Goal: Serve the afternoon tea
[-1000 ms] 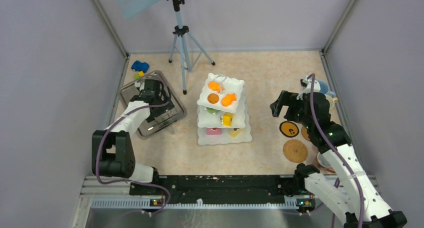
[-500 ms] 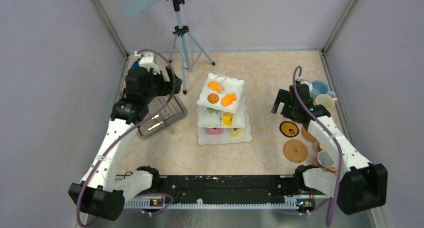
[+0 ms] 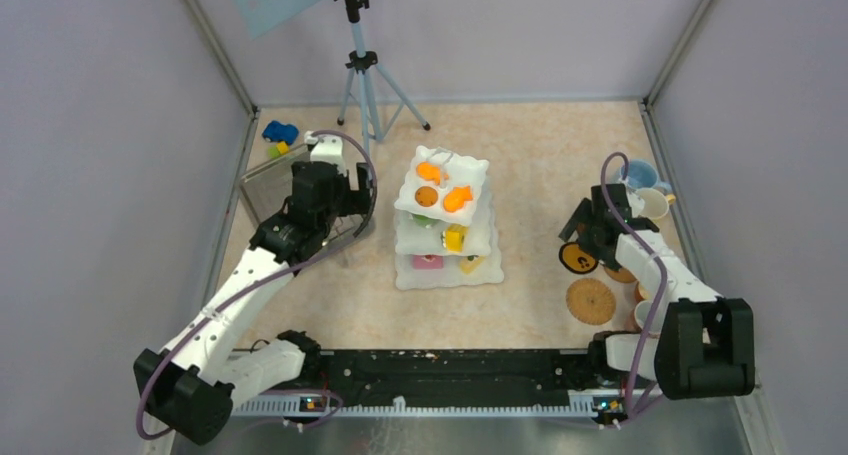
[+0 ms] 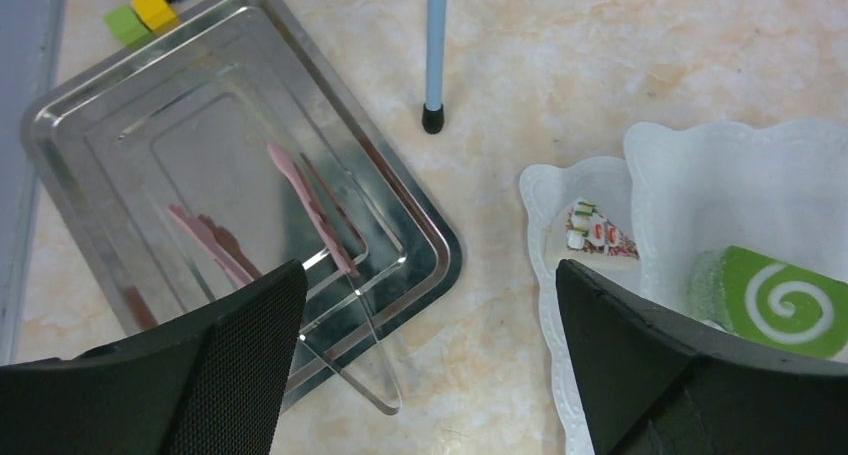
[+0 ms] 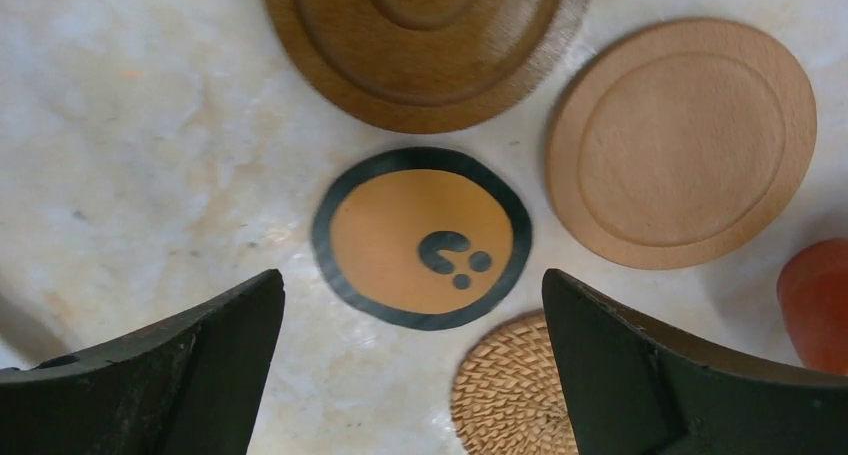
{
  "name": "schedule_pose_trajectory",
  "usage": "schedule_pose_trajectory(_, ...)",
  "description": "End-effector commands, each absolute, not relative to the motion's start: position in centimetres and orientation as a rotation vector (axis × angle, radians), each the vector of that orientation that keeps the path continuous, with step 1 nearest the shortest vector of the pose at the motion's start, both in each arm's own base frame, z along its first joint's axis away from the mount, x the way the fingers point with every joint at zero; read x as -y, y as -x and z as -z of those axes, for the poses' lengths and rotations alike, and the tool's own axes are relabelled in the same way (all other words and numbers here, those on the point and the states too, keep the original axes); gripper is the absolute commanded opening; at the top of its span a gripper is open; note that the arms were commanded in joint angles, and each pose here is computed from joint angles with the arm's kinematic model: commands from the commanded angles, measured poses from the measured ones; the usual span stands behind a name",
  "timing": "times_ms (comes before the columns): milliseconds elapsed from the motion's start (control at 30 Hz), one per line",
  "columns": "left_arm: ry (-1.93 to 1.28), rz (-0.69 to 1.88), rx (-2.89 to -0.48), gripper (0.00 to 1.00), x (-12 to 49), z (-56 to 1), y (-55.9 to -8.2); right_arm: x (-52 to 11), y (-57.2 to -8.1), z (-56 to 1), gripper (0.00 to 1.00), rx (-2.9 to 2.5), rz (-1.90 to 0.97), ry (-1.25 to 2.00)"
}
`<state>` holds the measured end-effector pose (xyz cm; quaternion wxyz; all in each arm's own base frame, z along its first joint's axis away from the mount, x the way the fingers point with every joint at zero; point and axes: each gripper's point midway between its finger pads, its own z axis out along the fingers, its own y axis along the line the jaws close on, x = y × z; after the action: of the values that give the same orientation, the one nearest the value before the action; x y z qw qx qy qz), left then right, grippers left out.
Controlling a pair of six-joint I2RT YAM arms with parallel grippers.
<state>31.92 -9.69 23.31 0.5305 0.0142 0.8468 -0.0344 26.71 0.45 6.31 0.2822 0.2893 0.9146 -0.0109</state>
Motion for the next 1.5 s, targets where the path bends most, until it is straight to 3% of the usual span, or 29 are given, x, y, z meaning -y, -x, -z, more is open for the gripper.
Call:
schedule_pose_trajectory(0, 0.056, -0.015, -1.906, 0.99, 7.6, -25.8, -32.2, 0.7, -27.2, -4.7, 0.99, -2.424, 0.043, -0.854)
schedule_pose_trajectory(300, 0.069, -0.023, -1.857, 0.99, 6.9, -26.6, -31.7, 1.4, -27.9, -2.5, 0.93, -2.459, 0.077, -0.852)
schedule_pose_trajectory(667, 0.078, -0.030, -1.846, 0.99, 6.6, -26.7, -31.6, 0.1, -27.8, -0.9, 0.94, -2.571, 0.127, -0.746)
schedule_pose_trajectory(1200, 0.037, 0.060, -1.907, 0.99, 8.4, -25.3, -31.5, -9.2, -19.3, 0.3, 0.71, -2.769, -0.236, -0.573)
schedule_pose_trajectory(1367, 0.039, 0.128, -1.970, 0.99, 9.3, -24.4, -30.7, -11.2, -15.9, -0.1, 0.71, -2.844, -0.333, -0.474)
schedule_pose_trajectory(1467, 0.054, 0.207, -2.023, 0.99, 10.1, -23.4, -29.5, -11.3, -17.5, -2.3, 0.75, -2.749, -0.354, -0.492)
